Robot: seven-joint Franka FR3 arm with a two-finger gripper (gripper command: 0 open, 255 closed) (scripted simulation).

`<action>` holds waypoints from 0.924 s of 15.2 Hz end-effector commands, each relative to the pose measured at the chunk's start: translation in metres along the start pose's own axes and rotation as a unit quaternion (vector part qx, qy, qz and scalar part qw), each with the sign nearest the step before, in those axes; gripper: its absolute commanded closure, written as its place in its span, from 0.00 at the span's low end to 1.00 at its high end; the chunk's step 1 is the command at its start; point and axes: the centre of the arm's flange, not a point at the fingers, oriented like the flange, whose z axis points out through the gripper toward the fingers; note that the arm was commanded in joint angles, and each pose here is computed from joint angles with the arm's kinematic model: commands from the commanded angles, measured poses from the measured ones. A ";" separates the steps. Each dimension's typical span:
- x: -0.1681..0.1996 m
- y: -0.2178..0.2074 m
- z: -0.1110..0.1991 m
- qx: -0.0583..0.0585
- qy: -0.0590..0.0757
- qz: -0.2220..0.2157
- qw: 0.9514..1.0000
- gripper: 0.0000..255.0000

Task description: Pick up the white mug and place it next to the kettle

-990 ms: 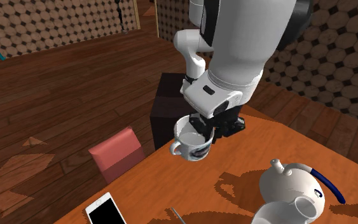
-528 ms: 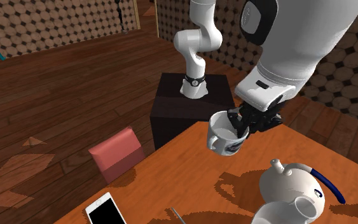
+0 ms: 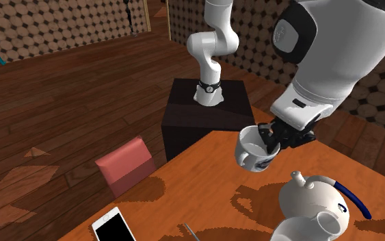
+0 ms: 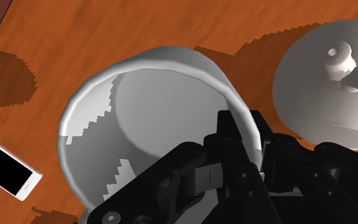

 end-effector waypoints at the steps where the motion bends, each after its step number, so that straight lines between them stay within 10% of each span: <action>1: 0.000 0.000 0.011 0.000 0.000 0.000 1.000 1.00; 14: 0.007 -0.004 0.079 0.000 0.000 0.000 1.000 1.00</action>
